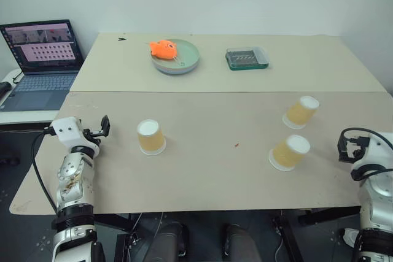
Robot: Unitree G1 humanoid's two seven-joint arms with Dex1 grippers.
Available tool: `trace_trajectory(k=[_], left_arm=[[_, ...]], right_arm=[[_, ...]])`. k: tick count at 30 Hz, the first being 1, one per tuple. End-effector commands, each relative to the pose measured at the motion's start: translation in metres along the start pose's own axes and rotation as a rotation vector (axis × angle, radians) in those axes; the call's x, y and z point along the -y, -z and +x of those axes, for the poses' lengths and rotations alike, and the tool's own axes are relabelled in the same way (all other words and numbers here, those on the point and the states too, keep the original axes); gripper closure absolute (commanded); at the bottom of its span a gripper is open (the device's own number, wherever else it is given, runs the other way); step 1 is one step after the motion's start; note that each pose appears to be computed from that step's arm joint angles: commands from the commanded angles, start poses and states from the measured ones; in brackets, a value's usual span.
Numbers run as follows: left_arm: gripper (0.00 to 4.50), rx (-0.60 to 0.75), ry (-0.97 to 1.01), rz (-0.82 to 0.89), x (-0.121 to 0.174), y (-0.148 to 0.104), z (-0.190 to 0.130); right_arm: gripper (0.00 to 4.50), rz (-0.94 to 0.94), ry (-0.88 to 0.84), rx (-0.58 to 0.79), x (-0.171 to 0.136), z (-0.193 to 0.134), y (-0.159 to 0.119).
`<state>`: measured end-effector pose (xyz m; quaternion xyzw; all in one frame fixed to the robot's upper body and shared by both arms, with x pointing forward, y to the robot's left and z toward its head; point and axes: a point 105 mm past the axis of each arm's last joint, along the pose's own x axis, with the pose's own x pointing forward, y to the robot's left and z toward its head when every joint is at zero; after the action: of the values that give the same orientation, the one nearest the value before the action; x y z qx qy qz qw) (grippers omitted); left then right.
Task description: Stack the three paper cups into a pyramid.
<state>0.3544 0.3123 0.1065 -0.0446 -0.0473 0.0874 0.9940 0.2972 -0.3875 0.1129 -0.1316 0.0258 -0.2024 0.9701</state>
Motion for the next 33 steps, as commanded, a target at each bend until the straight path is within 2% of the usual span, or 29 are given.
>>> trace_trajectory(k=[1,3,4,6,8,10,12,14,16,22,25,26,29,33], left_arm=[[0.0,0.089,-0.008,-0.012,-0.009,-0.03,0.006],[0.0,0.188,0.07,-0.034,-0.006,-0.079,0.016],[0.0,0.236,0.161,-0.049,0.009,-0.104,0.019],[0.0,0.283,0.312,-0.042,0.039,-0.133,0.016],[0.0,0.302,0.458,0.044,0.072,-0.15,0.007],[0.0,0.299,0.718,0.084,0.124,-0.16,-0.016],[0.0,0.247,0.932,0.117,0.159,-0.154,-0.041],[0.0,0.192,1.07,0.144,0.178,-0.143,-0.06],[0.0,0.122,1.238,0.211,0.199,-0.122,-0.087],[0.0,0.014,1.424,0.307,0.214,-0.082,-0.115],[0.0,-0.005,1.471,0.319,0.216,-0.072,-0.12],[0.0,-0.004,1.481,0.315,0.217,-0.073,-0.12],[0.0,0.002,1.501,0.313,0.22,-0.073,-0.121],[0.0,-0.002,1.527,0.307,0.224,-0.071,-0.123]], right_arm=[[0.06,-0.005,0.03,0.064,0.007,-0.001,-0.018],[0.06,-0.001,0.031,0.061,0.006,0.0,-0.018],[0.06,0.0,0.032,0.058,0.006,0.0,-0.017],[0.06,0.0,0.032,0.055,0.006,0.0,-0.016],[0.06,0.001,0.031,0.053,0.005,0.0,-0.016],[0.06,0.005,0.028,0.051,0.003,0.0,-0.015],[0.06,0.007,0.026,0.048,0.002,0.001,-0.015],[0.06,0.007,0.024,0.046,0.002,0.002,-0.015],[0.06,0.001,0.017,0.05,0.001,0.003,-0.017],[0.06,-0.041,-0.014,0.063,0.011,0.001,-0.029],[0.06,-0.084,-0.104,0.05,0.022,-0.011,-0.037],[0.06,-0.109,-0.19,0.036,0.02,-0.019,-0.039],[0.06,-0.159,-0.39,-0.02,0.012,-0.042,-0.042],[0.06,-0.112,-0.662,-0.06,-0.009,-0.083,-0.056]])
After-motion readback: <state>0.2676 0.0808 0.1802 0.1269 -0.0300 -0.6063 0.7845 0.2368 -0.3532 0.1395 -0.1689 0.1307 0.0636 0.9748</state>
